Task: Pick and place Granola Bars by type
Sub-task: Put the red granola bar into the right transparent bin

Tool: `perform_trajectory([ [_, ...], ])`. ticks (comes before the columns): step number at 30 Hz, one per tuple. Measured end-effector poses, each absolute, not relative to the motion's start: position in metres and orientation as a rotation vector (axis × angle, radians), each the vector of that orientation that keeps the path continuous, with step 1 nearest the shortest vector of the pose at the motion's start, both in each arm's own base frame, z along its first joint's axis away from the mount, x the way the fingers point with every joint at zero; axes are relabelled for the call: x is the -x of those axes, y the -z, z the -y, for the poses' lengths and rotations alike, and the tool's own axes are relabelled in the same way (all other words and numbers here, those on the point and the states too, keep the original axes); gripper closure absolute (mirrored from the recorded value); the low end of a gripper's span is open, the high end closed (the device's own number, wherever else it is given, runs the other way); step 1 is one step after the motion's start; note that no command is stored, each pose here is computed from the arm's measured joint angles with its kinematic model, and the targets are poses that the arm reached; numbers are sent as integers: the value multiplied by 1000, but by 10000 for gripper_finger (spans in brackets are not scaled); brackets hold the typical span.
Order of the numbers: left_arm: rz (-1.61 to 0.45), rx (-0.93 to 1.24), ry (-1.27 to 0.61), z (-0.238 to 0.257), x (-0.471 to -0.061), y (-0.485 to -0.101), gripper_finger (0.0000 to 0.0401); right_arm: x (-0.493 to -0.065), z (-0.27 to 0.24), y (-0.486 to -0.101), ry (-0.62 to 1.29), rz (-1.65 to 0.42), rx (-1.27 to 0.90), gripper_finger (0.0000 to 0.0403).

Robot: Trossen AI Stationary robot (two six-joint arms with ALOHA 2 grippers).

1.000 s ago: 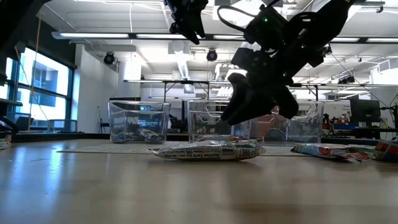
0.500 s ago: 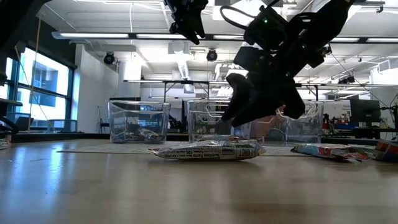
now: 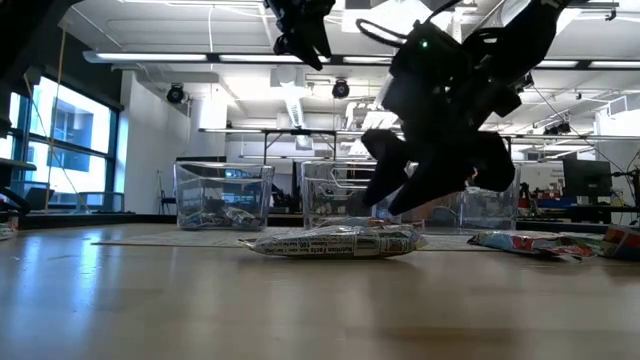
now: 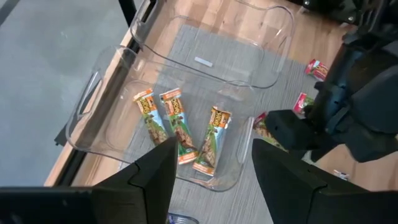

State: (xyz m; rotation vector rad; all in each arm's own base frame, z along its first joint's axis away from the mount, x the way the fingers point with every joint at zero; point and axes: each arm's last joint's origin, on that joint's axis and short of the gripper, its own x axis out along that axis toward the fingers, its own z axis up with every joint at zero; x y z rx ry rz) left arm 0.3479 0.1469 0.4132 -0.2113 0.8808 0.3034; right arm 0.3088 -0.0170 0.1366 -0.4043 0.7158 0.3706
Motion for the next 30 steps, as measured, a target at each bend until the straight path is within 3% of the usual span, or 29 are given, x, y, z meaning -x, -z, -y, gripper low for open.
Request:
perform_trajectory([
  [20, -878, 225, -306, -147, -348, -413, 199, -312, 33, -106, -353, -803, 437, 198],
  [30, -879, 222, -305, -147, -348, -413, 199, -311, 32, -104, -351, -817, 409, 251],
])
